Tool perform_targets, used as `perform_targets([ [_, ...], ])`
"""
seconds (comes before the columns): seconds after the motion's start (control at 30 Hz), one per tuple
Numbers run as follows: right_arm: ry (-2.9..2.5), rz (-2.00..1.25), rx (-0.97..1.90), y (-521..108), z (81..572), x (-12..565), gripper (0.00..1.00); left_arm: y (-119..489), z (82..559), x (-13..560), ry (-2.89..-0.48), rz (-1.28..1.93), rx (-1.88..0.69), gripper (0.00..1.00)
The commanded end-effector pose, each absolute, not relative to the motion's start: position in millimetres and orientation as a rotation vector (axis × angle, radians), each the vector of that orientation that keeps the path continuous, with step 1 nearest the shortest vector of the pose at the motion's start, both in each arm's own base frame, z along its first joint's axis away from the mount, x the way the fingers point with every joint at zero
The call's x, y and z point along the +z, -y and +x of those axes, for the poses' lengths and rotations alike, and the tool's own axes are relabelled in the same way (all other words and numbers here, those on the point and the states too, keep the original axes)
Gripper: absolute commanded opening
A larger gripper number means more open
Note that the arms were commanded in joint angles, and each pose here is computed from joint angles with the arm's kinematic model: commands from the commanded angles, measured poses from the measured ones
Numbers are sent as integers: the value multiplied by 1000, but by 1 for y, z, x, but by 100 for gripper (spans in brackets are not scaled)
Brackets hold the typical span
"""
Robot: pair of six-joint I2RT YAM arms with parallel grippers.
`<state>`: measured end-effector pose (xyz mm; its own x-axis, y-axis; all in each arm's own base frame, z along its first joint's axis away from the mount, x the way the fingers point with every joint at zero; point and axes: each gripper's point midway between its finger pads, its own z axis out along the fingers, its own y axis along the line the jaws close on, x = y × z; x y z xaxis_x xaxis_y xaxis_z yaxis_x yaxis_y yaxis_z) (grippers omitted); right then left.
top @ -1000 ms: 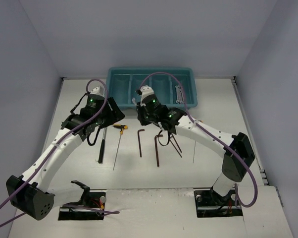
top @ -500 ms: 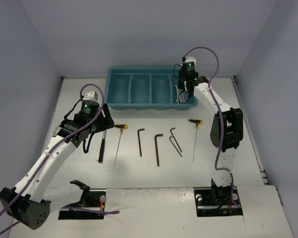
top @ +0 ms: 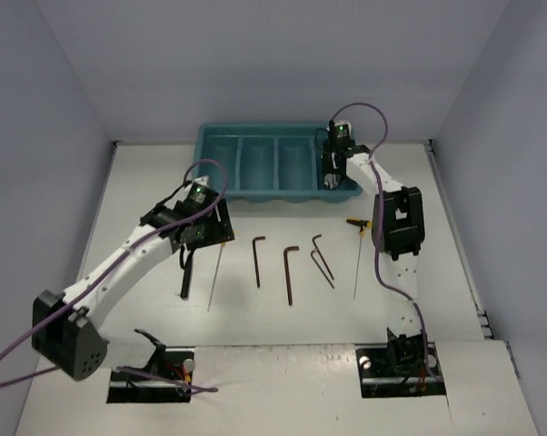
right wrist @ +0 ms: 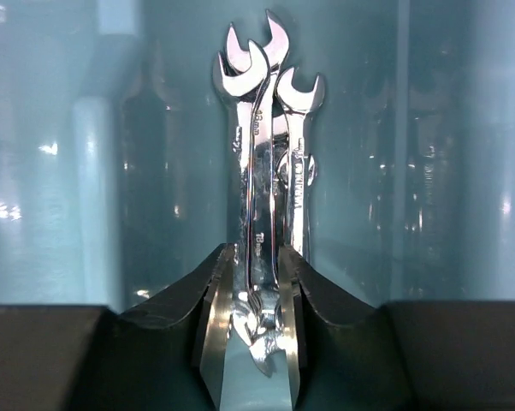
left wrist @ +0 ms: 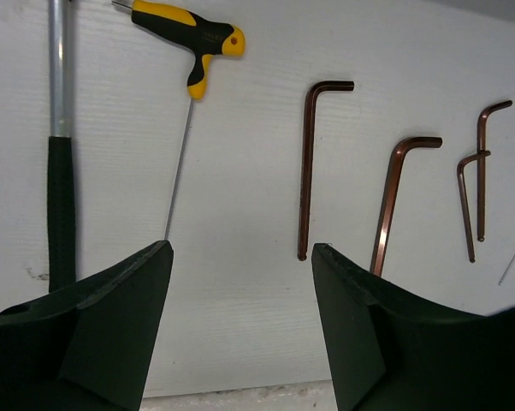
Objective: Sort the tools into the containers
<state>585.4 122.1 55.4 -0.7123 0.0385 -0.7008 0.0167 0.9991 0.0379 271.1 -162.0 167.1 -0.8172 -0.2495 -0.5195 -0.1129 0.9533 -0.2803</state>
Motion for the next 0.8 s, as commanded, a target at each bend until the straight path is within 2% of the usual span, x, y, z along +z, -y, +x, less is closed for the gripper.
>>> perform_targets([
  [0.0,-2156,33,91,-121,590,171,28,195,294,175,-2483,-308,-397,63],
  [0.17,-2071,38,113,-111,545,239,32,228,301,145,-2540,-321,-383,62],
  [0.3,-2044,63,129,-97,484,266,35,257,302,115,-2588,-286,-359,58],
  [0.37,-2002,83,149,-91,458,287,36,270,300,98,-2626,-266,-331,52],
  [0.4,-2033,84,146,-91,452,273,37,271,301,92,-2637,-268,-318,50],
  [0.57,-1998,109,189,-81,397,287,41,277,296,56,-2704,-289,-228,39],
  [0.7,-1958,119,243,-78,361,296,42,271,293,36,-2735,-307,-144,27],
  [0.77,-1965,117,272,-80,349,290,43,269,290,31,-2751,-315,-120,17],
])
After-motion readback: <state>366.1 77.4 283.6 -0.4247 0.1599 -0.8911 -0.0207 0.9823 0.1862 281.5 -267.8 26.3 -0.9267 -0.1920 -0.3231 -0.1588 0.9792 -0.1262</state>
